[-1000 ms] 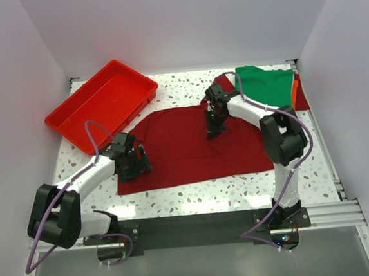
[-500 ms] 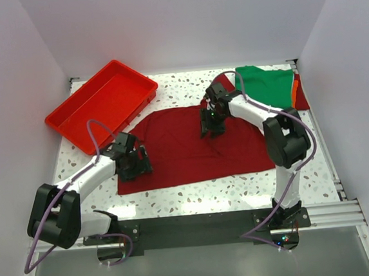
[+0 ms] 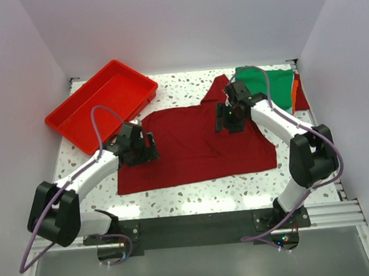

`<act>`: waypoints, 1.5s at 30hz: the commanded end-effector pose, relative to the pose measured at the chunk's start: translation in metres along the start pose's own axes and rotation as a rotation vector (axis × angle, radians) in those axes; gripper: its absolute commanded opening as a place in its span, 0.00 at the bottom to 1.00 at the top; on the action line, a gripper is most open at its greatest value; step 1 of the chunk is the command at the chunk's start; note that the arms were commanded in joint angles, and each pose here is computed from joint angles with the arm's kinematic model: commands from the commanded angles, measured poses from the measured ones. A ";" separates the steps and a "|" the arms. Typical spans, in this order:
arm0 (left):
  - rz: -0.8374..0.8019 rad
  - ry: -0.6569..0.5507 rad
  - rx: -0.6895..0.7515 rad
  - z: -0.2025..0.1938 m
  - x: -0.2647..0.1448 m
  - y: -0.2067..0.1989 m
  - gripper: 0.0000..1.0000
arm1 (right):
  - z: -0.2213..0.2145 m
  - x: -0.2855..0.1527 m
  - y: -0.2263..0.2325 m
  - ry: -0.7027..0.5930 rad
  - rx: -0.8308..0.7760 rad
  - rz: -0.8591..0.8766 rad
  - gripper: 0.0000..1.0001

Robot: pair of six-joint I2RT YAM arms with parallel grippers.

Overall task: Fold and stack the t-shirts
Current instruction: Fold the tshirt

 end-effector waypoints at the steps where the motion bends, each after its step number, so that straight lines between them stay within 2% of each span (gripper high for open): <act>1: -0.080 -0.010 0.043 0.007 0.015 -0.014 0.85 | -0.014 0.019 -0.027 0.035 0.038 -0.040 0.63; 6: -0.087 0.068 -0.014 -0.012 0.038 -0.006 0.86 | -0.029 0.041 -0.045 0.078 0.074 -0.044 0.63; 15: 0.020 0.124 -0.056 -0.047 0.035 0.026 0.88 | -0.067 0.056 -0.051 0.210 0.126 -0.007 0.62; 27: 0.143 0.173 -0.182 -0.081 0.015 0.054 0.90 | -0.133 0.037 -0.050 0.366 0.225 0.010 0.62; 36: 0.122 0.141 -0.275 -0.086 -0.007 0.054 0.90 | -0.165 0.015 -0.047 0.379 0.255 -0.005 0.62; 41: 0.131 0.050 -0.243 -0.065 -0.024 0.046 0.90 | -0.151 0.002 -0.040 0.353 0.235 0.026 0.63; 45: 0.095 -0.021 -0.195 -0.042 -0.039 0.032 0.90 | -0.111 -0.020 -0.025 0.242 0.185 0.060 0.63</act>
Point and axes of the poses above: each gripper's point midway between its finger pads, its own x axis out along the fingers, its own y axis along the line the jaws close on, z = x × y, the point moved 10 cm from there along -x, back along the fingers, and after that the axes turned 4 degrees about -x, right-handed, at the moved point
